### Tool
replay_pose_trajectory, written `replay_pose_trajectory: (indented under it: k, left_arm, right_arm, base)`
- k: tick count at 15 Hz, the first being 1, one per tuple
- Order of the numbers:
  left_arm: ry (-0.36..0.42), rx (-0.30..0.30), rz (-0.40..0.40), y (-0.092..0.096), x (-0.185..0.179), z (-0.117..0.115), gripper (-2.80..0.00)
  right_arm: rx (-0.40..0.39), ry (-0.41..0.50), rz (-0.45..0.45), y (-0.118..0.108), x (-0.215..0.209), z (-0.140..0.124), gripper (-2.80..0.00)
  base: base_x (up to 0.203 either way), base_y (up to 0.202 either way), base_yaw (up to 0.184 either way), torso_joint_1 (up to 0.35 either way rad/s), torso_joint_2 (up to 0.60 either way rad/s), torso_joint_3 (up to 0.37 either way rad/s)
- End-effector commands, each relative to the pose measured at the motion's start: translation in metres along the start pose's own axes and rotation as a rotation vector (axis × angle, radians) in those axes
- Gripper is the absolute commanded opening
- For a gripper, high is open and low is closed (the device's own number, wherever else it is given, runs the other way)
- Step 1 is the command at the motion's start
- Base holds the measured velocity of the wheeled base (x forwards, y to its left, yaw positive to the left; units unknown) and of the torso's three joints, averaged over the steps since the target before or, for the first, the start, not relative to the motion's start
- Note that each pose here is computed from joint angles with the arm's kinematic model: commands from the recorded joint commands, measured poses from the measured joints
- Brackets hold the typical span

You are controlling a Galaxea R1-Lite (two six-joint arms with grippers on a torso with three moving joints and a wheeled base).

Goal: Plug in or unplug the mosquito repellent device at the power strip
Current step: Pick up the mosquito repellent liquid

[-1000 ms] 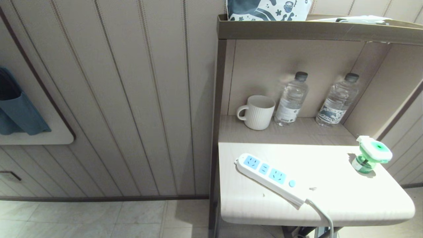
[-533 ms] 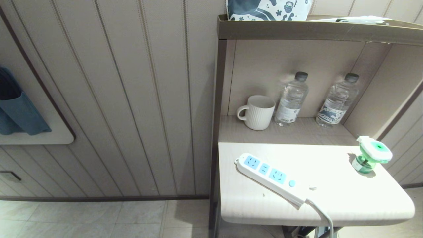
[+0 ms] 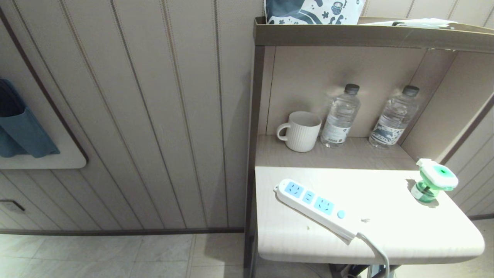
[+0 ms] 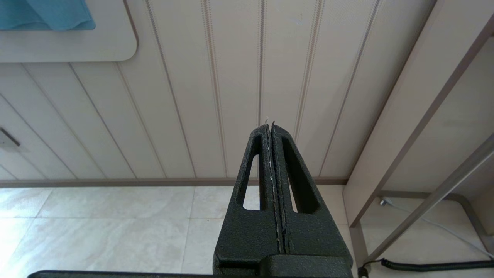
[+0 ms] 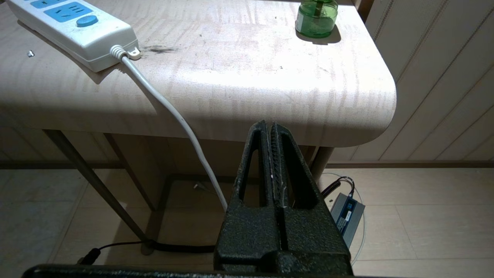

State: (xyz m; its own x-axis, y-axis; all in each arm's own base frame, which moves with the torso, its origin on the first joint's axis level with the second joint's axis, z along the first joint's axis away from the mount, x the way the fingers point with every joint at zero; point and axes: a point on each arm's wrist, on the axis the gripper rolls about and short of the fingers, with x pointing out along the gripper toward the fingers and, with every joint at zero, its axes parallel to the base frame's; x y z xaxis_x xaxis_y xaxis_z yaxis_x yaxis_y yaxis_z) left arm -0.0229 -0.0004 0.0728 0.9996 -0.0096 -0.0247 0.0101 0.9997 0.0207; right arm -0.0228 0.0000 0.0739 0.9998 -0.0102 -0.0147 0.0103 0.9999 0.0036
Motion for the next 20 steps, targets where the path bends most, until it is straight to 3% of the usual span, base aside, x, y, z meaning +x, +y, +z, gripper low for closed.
replay_pose_trajectory:
  k: [1,7,13,17,20]
  left_arm:
    - [0.001,0.000,0.000,0.000,0.000,0.000,-2.80]
    - [0.001,0.000,0.000,0.000,0.000,0.000,-2.80]
    - [0.001,0.000,0.000,0.000,0.000,0.000,-2.80]
    - [0.001,0.000,0.000,0.000,0.000,0.000,-2.80]
    - [0.001,0.000,0.000,0.000,0.000,0.000,-2.80]
  right_arm:
    - [-0.002,-0.005,-0.001,0.000,0.000,0.001,-2.80]
    - [-0.003,0.003,-0.005,0.000,-0.002,0.004,-2.80]
    - [-0.009,-0.018,-0.004,0.000,0.004,0.073,-2.80]
    - [-0.017,-0.050,-0.102,-0.002,0.045,0.107,-2.80]
    - [-0.011,-0.057,-0.174,-0.008,0.074,0.108,-2.80]
  base:
    - [0.000,0.000,0.000,0.000,0.00,0.000]
    - [0.000,0.000,0.000,0.000,0.00,0.000]
    - [0.000,0.000,0.000,0.000,0.00,0.000]
    - [0.000,0.000,0.000,0.000,0.00,0.000]
    - [0.000,0.000,0.000,0.000,0.00,0.000]
